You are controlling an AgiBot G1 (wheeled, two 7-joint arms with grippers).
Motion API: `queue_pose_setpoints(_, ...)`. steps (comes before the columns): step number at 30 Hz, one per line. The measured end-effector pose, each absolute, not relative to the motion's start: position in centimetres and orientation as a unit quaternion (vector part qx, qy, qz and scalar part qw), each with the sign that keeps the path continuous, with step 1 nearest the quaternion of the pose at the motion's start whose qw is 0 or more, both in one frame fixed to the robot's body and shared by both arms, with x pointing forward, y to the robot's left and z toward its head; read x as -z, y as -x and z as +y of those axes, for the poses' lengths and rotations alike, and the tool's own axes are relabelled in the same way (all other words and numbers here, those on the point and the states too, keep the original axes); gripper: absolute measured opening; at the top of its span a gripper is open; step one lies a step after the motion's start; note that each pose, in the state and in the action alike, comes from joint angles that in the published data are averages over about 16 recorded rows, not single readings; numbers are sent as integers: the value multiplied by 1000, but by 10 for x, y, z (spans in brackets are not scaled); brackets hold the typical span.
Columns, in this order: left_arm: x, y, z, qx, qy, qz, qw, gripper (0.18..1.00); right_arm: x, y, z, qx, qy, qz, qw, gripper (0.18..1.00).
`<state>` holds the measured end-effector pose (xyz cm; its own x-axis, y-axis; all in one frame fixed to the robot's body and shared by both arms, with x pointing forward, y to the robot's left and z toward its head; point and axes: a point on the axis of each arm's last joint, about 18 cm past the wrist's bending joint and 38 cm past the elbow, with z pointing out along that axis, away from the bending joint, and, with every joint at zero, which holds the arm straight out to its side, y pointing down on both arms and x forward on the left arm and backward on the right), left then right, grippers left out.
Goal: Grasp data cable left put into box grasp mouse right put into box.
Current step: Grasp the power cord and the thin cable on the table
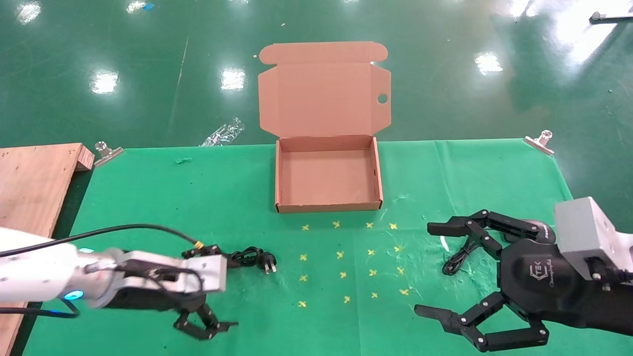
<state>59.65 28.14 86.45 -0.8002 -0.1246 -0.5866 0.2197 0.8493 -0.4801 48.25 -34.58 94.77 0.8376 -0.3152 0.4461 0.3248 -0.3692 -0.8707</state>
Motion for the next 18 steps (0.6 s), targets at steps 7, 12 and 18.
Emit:
queue_pose_setpoints(7,-861,-622,272,236,6,910,342,1001,-948,-480,-347,286,777,-4,560,1001)
queue_pose_setpoints(12,-861,-635,269,216,20,908,358,1001,-947,-480,-348,286,778,-2,559,1001)
queue_pose_setpoints(18,-857,-645,268,198,31,906,374,1001,-946,-480,-349,285,780,-1,557,1001)
